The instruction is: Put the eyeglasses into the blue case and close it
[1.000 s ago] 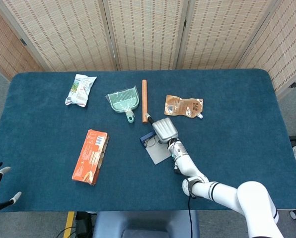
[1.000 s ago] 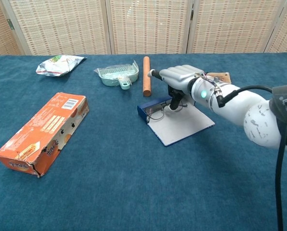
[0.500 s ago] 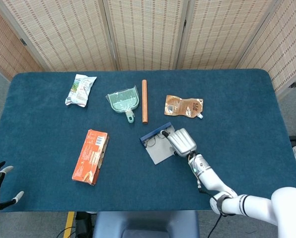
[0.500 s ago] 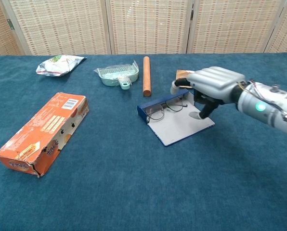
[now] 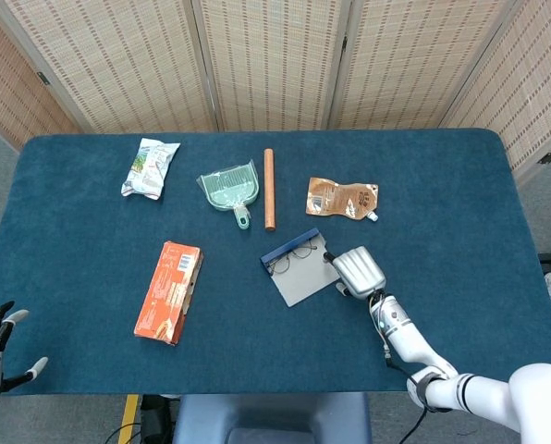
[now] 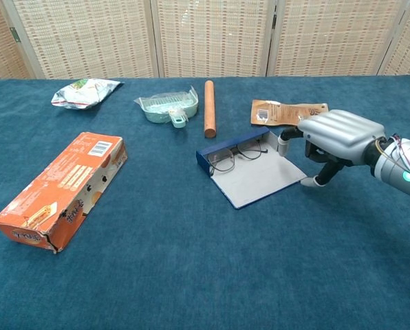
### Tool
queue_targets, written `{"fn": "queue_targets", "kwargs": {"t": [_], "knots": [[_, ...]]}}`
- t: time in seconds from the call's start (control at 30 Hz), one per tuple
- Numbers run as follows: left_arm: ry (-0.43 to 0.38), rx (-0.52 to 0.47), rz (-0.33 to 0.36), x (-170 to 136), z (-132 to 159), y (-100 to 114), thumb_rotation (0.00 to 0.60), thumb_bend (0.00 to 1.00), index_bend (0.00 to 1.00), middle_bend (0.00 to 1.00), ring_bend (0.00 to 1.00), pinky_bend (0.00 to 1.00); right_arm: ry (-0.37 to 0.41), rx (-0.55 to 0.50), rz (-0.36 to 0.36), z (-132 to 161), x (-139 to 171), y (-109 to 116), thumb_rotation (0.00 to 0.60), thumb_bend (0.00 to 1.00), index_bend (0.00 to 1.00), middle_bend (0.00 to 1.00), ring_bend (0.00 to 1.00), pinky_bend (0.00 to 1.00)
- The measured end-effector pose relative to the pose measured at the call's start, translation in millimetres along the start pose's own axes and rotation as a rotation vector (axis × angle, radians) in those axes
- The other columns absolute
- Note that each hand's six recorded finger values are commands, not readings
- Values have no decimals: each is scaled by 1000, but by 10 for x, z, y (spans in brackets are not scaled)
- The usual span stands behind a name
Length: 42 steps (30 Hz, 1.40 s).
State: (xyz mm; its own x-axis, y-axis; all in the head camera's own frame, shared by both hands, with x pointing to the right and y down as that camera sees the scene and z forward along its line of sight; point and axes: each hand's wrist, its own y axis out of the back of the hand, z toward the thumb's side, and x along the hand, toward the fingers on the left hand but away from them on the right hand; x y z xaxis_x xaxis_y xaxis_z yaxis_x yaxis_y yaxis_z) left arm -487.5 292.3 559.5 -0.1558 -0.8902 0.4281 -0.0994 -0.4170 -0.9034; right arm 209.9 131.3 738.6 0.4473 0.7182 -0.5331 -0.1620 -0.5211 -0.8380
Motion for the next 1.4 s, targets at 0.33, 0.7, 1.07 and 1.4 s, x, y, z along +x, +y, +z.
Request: {"fn": "queue_targets", "kwargs": {"t": [0.33,0.7,1.07,1.4], "knots": [[9,3,-3,-10,-26,-7,600,186,248,137,147,238,1,10,0,42,-117,-103,600,204,360,980,1000,983],[12,5,-3,-12,-42,-9,600,187,248,137,147,238,15,26,7,94,-152,-134,600,203,360,980,1000,983],[13,7,-5,-5,-50,-13,600,187,248,137,147,238,26,30,-12,145,-202,-94,600,345,385,981,1000,983],[19,9,-11,-10,-74,-33,600,186,248,137,147,238,60,24,-45,249,-259,54,600,382,385,980,1000,983]]}}
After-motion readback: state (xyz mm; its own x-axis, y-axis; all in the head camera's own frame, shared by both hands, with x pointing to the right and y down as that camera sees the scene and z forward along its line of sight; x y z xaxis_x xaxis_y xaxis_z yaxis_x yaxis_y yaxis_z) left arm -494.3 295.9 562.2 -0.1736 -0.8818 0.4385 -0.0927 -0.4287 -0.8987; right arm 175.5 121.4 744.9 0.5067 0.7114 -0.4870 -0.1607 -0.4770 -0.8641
